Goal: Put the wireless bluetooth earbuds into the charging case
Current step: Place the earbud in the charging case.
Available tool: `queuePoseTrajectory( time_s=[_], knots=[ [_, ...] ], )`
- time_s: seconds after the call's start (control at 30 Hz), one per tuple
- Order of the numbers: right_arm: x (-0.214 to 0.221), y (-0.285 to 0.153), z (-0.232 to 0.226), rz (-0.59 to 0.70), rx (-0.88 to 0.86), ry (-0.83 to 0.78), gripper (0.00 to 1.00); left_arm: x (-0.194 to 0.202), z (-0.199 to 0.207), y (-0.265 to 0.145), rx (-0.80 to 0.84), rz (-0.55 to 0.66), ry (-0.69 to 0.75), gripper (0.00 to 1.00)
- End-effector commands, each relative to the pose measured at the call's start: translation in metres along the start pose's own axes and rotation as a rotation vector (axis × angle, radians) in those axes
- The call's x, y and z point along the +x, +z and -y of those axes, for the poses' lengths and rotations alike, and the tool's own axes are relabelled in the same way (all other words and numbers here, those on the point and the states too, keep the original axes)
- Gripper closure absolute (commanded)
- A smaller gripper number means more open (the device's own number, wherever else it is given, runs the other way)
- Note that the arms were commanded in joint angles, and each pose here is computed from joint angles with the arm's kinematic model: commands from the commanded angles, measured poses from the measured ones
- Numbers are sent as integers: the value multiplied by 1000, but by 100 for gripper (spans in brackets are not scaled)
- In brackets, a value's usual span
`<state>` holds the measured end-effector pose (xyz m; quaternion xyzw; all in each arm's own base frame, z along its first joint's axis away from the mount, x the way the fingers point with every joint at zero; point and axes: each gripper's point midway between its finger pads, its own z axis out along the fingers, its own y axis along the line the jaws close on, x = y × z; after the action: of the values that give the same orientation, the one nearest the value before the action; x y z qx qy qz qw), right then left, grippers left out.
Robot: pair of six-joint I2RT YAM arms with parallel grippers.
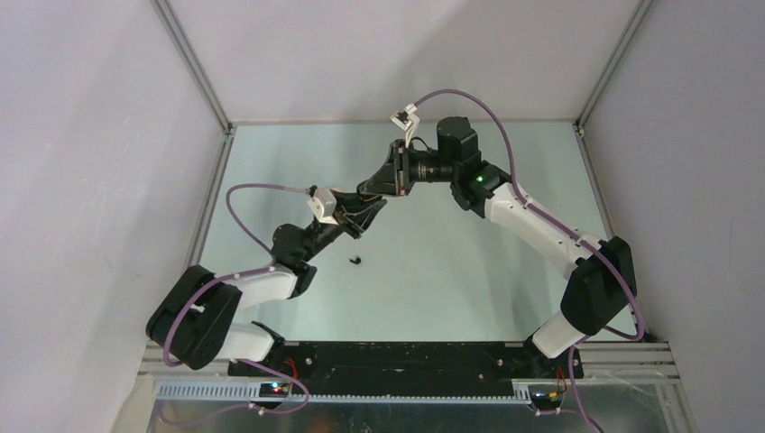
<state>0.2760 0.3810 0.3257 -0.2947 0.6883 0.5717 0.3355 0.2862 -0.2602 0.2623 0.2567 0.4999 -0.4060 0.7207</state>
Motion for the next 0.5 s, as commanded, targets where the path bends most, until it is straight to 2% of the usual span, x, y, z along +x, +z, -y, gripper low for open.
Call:
queuePoseTrajectory(
  time_s=[0.0,0.47],
  knots=[
    [-8,-10,-11,33,-27,-9,91,-26,3,1,12,80,44,100],
    [-1,-6,-10,15,-30,-8,91,-30,1,0,6,90,48,100]
  ],
)
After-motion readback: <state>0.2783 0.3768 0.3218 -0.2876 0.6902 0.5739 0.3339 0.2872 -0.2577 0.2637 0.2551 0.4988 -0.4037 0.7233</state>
